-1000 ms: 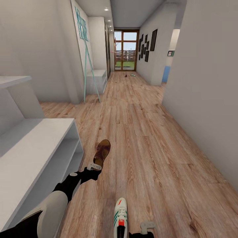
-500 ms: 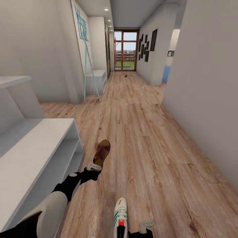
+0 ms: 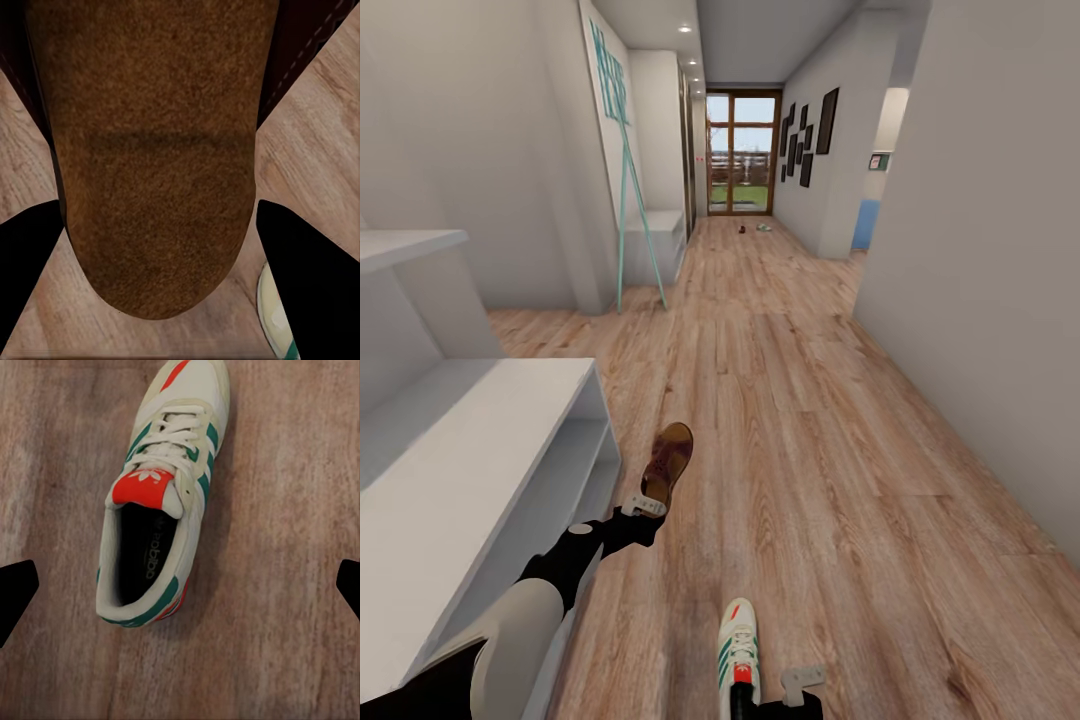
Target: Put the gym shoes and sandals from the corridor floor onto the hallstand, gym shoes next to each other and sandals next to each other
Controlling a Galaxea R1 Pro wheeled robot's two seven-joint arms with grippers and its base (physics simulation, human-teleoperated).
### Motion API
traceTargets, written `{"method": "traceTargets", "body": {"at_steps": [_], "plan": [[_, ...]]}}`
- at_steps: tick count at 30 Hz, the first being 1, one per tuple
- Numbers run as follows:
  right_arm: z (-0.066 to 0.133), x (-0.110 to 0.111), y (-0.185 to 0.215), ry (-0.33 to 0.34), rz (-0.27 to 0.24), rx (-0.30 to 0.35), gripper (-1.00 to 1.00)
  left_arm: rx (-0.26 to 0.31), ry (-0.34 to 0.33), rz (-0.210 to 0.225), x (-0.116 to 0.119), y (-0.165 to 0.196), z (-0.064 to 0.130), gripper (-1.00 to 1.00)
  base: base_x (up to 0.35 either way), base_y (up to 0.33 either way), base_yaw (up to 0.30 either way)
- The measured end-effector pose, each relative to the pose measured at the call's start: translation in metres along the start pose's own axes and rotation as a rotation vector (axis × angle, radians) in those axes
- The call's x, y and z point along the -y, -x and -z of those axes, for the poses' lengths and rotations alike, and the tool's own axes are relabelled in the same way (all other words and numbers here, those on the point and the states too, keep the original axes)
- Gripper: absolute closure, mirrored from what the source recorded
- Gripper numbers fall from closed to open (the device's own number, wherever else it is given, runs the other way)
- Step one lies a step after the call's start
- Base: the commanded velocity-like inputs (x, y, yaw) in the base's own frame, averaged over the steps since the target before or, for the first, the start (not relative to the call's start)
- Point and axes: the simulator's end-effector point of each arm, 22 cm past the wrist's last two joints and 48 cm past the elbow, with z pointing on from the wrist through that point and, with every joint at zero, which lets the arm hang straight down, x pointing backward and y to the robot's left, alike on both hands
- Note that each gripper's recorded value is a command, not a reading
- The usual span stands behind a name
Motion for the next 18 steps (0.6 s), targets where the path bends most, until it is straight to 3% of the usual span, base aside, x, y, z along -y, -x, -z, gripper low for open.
{"method": "traceTargets", "body": {"at_steps": [18], "plan": [[0.0000,0.0013,0.0000,-0.006,-0.005,0.000,-1.00,0.001,-0.001,0.000,0.0010,0.0001,-0.0003,1.00,0.000,0.011,0.000]]}}
